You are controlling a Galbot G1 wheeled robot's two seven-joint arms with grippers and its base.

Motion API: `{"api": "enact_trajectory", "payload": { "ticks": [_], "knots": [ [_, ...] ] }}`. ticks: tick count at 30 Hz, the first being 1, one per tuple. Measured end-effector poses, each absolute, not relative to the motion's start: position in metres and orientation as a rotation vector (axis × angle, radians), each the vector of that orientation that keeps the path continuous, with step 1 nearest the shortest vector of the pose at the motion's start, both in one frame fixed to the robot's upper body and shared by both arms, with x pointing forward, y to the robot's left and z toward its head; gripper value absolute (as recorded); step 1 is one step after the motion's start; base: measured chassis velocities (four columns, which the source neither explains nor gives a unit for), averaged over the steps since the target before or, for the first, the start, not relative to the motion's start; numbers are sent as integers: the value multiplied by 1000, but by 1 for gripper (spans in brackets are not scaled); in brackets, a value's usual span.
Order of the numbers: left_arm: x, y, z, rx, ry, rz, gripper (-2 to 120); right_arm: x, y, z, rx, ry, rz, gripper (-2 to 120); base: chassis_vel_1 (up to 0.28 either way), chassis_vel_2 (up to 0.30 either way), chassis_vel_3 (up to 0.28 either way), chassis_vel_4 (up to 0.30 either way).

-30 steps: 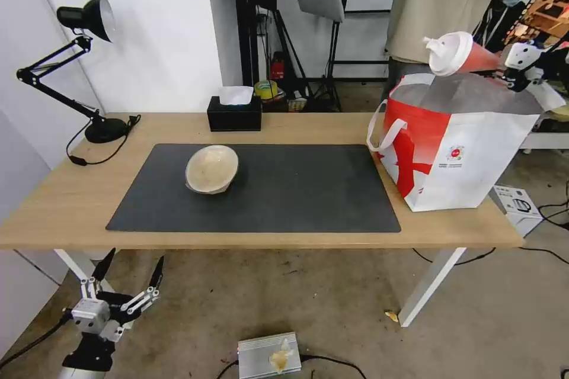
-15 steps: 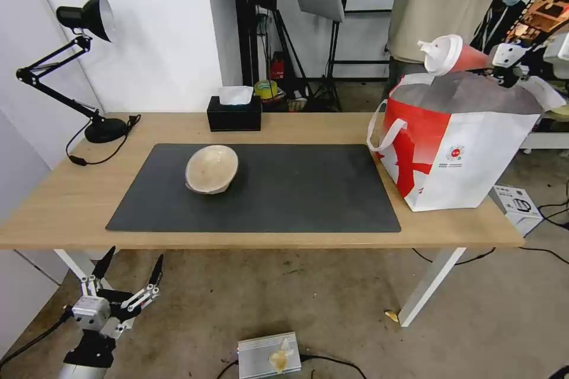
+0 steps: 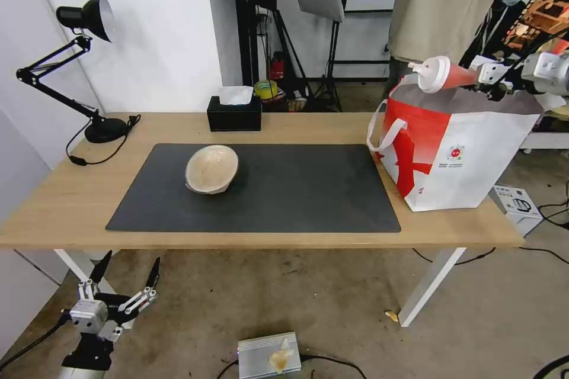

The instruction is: Pick up the trash from the table and place it into the takeout bag.

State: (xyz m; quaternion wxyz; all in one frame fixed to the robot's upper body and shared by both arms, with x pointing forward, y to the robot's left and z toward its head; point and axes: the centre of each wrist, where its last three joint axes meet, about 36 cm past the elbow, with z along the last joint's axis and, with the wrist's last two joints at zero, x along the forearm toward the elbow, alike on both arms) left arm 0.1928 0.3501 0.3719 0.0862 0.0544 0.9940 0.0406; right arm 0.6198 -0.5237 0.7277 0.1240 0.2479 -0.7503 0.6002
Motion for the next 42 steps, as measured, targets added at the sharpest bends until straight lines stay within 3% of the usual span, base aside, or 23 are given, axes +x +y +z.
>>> {"api": "enact_trajectory", "payload": {
  "ticks": [8,31,35,42],
  "knots": [
    [193,349,373,166,2958,124,100,617,-529,721,710,-2184,1741,7,0,0,0,0],
    [197,344,388,193,2935,129,100,611,-524,721,692,-2249,1702,92,0,0,0,0],
    [197,345,390,194,2933,135,100,609,-524,726,694,-2260,1702,100,0,0,0,0],
    [198,344,393,198,2925,140,100,598,-519,739,703,-2336,1648,100,0,0,0,0]
  ]
}}
